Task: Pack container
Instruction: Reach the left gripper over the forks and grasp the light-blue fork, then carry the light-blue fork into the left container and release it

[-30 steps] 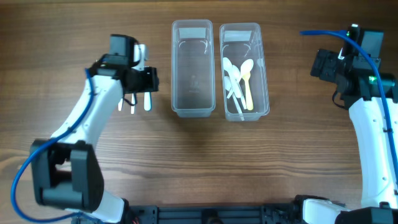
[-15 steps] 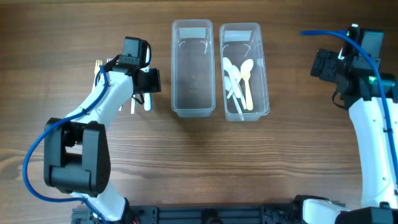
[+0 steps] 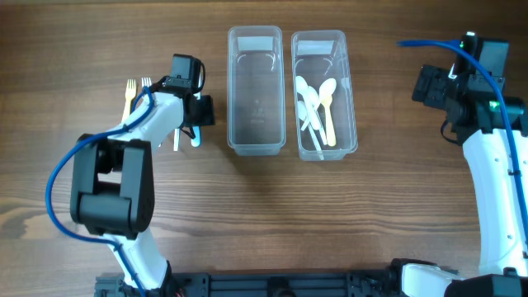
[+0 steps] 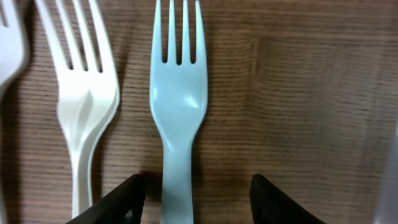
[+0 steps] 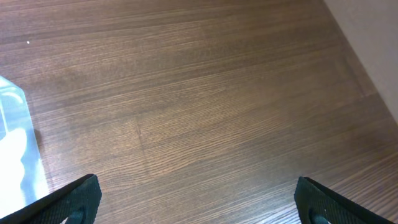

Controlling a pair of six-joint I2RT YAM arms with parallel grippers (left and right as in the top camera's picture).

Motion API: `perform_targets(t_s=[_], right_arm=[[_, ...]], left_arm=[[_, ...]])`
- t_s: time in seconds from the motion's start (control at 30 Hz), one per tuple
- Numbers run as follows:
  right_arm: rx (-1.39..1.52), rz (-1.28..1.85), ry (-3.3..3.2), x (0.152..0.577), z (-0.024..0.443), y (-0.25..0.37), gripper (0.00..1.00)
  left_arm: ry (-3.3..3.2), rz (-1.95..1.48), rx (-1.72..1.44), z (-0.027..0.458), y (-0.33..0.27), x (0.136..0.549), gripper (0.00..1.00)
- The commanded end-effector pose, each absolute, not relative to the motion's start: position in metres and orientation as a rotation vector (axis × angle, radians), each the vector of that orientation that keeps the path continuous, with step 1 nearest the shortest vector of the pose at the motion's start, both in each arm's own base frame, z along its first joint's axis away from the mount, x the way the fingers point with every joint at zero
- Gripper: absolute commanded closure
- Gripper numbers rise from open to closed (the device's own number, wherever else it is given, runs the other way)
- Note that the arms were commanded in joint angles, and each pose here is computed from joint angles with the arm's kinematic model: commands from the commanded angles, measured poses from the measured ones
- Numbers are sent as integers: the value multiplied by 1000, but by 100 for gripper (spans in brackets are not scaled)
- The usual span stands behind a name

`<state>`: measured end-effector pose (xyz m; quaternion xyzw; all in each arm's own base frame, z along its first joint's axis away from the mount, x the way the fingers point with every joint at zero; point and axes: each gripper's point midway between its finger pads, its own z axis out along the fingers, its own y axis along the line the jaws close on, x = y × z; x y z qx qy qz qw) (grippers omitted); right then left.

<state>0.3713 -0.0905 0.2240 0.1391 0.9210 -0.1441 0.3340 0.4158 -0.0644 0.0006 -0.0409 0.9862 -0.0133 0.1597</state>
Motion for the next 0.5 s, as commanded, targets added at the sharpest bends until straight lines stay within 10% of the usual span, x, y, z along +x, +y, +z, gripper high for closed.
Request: perform_targets(t_s=[0.0,0.47], right_arm=[[361,-392,2390,372,230,-92,1],[362,-392,2390,372,230,-92,1]], left_arm=[[2819,-20,-150,-9,-61,422,43],[2823,-8,-151,-13,-60,422,83]])
